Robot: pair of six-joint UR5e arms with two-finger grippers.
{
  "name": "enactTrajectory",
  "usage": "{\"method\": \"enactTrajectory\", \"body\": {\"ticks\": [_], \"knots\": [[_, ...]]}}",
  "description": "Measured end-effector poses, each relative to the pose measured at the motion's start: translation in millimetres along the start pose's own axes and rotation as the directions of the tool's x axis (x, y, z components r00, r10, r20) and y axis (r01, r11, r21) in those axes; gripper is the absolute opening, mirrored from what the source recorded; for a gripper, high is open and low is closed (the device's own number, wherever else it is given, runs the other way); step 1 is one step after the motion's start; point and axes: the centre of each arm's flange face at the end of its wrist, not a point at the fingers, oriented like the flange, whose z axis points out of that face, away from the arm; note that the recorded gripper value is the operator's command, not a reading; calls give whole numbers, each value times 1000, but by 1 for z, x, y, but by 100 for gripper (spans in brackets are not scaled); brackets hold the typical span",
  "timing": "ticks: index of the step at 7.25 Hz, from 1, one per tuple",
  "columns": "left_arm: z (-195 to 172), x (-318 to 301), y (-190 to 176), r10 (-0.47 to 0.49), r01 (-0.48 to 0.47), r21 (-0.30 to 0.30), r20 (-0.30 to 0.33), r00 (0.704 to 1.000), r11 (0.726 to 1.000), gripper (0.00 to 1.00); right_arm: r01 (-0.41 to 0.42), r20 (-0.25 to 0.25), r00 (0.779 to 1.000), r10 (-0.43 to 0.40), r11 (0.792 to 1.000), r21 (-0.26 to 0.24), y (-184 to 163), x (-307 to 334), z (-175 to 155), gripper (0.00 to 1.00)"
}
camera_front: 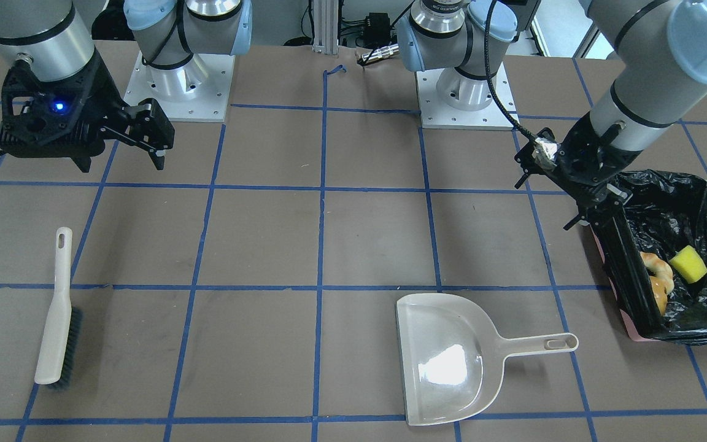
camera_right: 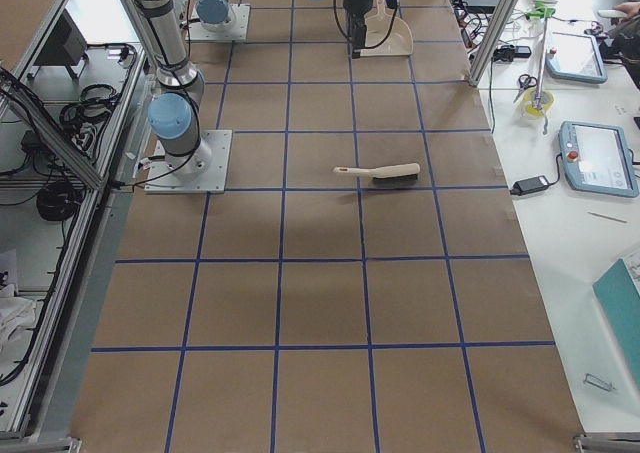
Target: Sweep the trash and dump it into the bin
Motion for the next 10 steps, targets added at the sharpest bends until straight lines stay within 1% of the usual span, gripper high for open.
{"method": "enactTrajectory", "body": {"ticks": [1,2,3,4,5,6,7,8,9,10], "knots": [[-8,4,8,-160,160,-1,-1,987,987,100,0,-1,1000,0,1000,0,0,0,0,100],[-15,8,13,-308,308,2,3,951,951,100,1,-1,1000,-1,1000,-1,0,0,0,100],[-22,13,16,-451,451,9,9,892,892,100,1,-1,1000,-1,1000,-1,0,0,0,100],[-28,17,16,-590,590,17,14,807,807,100,1,-2,1000,-1,1000,-1,0,0,0,100],[-31,23,13,-690,690,22,14,724,724,100,1,-3,1000,-1,1000,-2,0,0,1,100],[-32,33,5,-743,743,20,28,668,669,100,2,-3,1000,-2,1000,-6,1,0,3,100],[-31,50,-10,-759,760,20,58,648,650,100,2,-2,1000,-2,1000,-10,3,0,5,100],[-29,68,-25,-765,766,30,78,639,643,100,2,-1,1000,-2,1000,-12,5,0,6,100],[-28,76,-34,-768,768,44,86,635,639,100,1,-1,1000,-1,1000,-14,6,0,7,100],[-30,77,-37,-770,768,59,86,632,637,100,1,-1,1000,-1,1000,-15,7,0,8,100]]}}
